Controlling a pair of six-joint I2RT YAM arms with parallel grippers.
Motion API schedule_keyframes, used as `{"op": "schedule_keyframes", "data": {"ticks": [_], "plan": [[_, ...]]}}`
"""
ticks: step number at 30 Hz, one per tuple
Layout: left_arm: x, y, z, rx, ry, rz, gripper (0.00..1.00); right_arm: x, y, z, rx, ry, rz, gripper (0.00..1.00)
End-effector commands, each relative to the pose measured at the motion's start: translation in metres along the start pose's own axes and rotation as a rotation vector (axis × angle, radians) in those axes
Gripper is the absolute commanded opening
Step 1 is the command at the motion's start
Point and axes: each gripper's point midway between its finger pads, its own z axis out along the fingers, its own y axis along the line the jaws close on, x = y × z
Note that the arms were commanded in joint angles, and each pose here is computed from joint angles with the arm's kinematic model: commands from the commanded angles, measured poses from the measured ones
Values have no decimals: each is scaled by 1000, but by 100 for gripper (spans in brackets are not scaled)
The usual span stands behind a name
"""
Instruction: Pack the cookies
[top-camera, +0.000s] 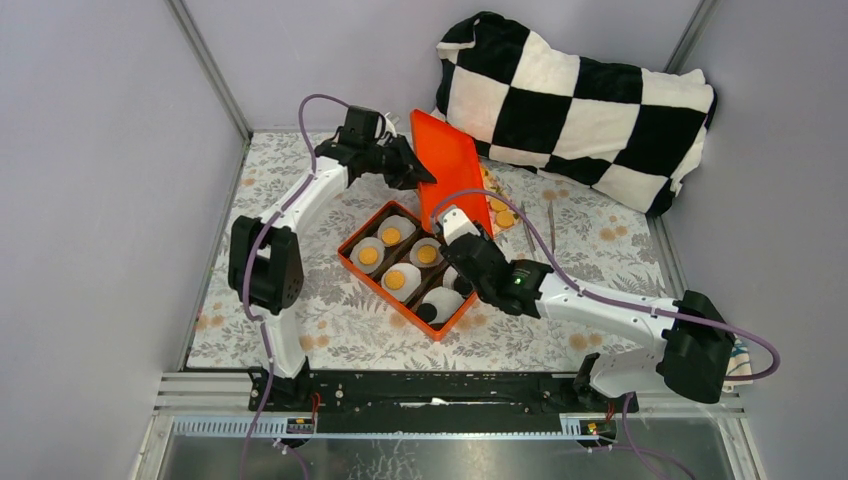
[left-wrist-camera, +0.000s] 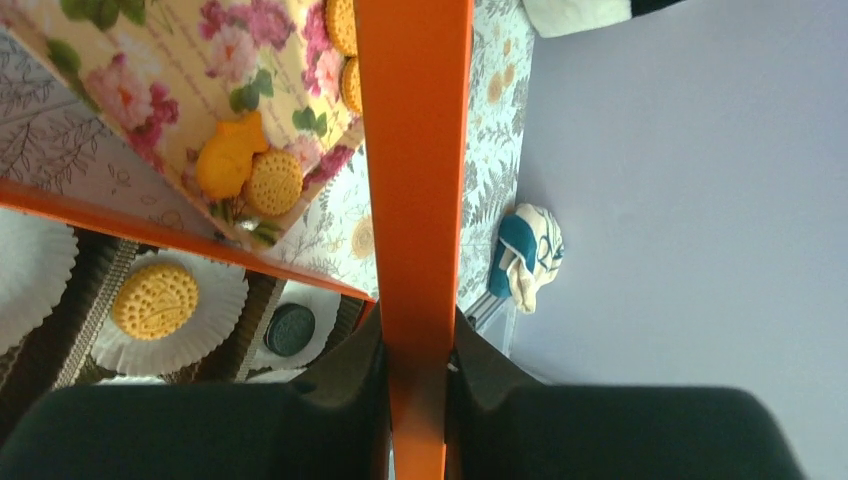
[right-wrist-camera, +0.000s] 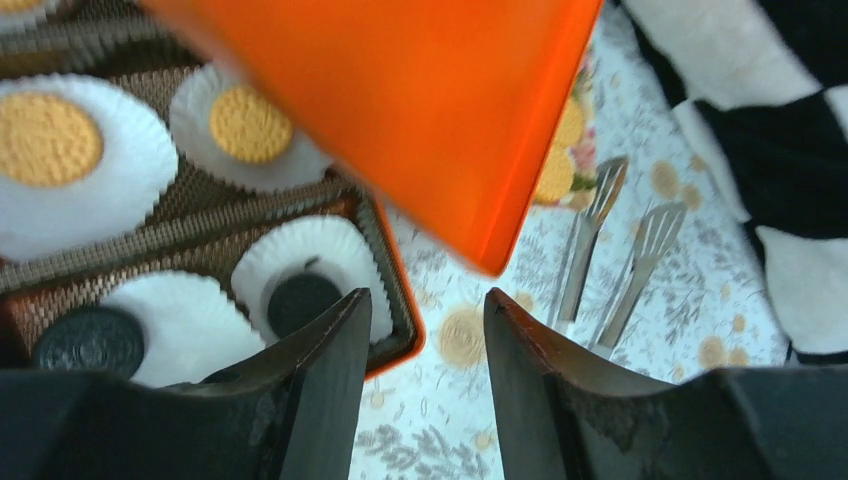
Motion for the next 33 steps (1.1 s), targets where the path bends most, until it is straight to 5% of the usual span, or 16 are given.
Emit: {"op": "schedule_keyframes", "data": {"ticks": [1,20,33], "plan": [[18,-26,-26,77,47,22,0,-60,-24,-4,130,-223,65,53],[16,-19,-40,167,95,-67,0,-75,8,-14,-79,-436,107,53],[31,-37,-63,221,107,-42,0,-85,5,12,50,-467,75,55]]}}
